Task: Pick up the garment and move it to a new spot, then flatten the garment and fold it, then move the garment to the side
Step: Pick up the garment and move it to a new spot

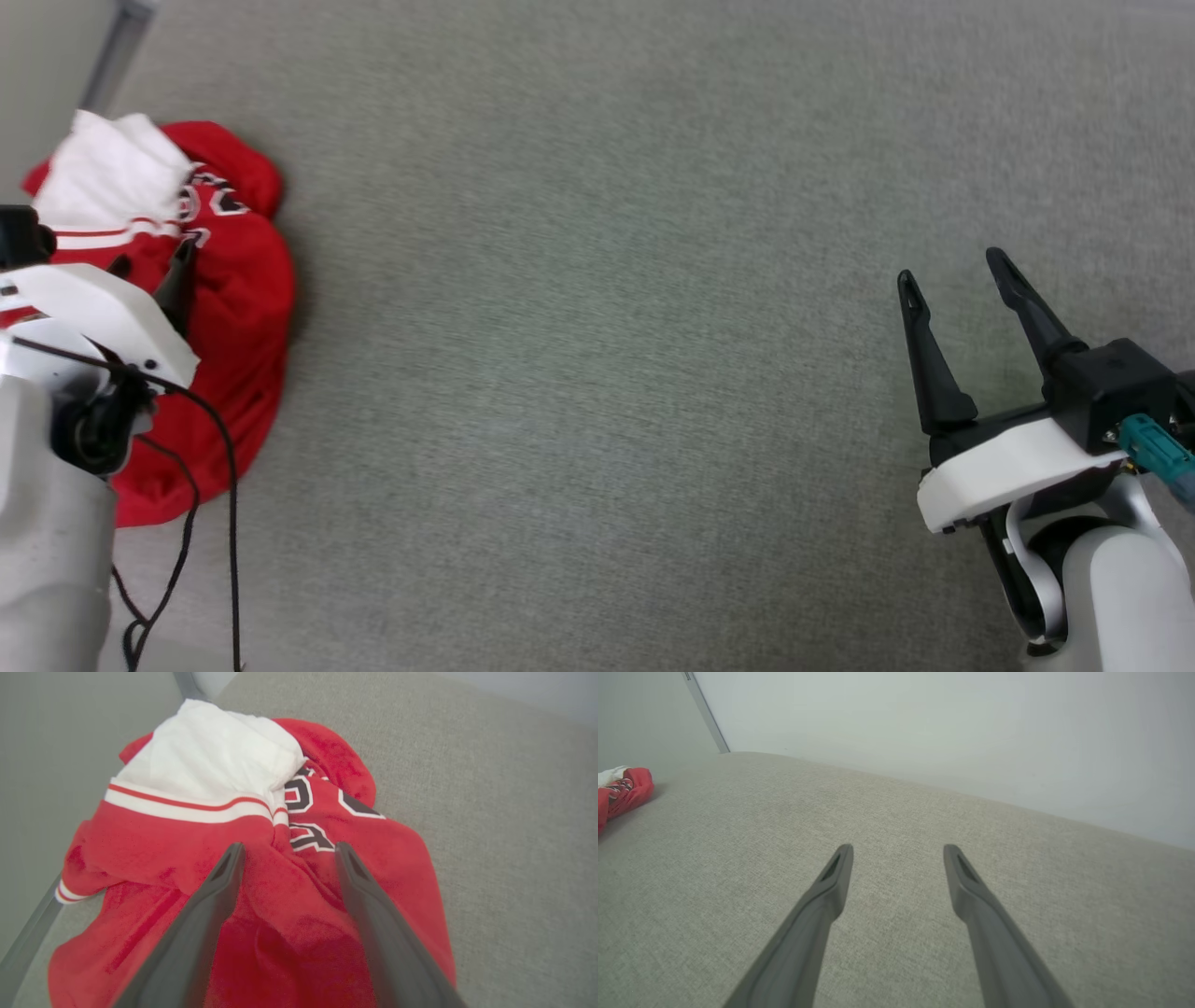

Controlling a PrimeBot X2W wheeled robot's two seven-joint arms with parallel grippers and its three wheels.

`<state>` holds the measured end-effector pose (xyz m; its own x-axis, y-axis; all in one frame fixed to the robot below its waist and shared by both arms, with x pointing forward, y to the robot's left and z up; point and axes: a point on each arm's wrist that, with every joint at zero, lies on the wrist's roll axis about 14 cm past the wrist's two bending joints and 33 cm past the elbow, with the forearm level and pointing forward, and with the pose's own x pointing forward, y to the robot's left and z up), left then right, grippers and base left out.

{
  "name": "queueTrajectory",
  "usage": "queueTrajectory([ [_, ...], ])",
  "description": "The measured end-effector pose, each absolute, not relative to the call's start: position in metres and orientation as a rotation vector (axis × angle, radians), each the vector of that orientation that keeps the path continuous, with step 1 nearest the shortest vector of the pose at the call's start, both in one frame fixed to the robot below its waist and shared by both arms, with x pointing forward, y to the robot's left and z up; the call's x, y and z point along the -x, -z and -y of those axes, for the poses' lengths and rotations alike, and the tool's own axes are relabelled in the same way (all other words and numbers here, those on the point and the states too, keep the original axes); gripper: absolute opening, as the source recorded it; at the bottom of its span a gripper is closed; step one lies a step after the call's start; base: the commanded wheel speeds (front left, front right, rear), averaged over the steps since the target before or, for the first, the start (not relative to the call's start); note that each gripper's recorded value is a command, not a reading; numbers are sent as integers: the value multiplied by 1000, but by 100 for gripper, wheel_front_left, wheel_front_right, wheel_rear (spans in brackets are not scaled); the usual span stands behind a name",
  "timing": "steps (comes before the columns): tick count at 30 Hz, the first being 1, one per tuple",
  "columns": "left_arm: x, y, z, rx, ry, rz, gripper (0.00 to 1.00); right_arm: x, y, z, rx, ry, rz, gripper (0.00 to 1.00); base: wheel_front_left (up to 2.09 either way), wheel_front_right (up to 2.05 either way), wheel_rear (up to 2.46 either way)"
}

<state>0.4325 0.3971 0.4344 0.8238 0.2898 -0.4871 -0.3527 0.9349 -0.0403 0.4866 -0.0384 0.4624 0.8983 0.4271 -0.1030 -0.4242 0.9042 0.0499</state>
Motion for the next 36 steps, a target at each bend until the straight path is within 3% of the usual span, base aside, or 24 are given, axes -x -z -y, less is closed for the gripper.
queueTrajectory([
  [6,-423,-374,-396,190,-350,-793,100,-493,-436,56,-31,-395,-161,100,0,0,0],
  [12,-423,-352,-390,244,-335,-963,100,-498,-426,65,-32,-369,-172,100,0,0,0],
  [13,-424,-351,-388,247,-330,-969,94,-498,-426,66,-32,-367,-170,100,0,0,0],
  [14,-425,-351,-388,246,-328,-969,43,-498,-425,67,-31,-365,-171,100,0,0,0],
  [15,-426,-352,-388,241,-325,-963,0,-498,-426,67,-31,-364,-170,100,0,0,0],
  [23,-443,-383,-393,170,-358,-717,0,-497,-447,68,-38,-361,-119,100,0,0,0],
  [36,-470,-510,-373,88,-301,-137,0,-469,-497,89,-57,-311,-23,100,0,0,0],
])
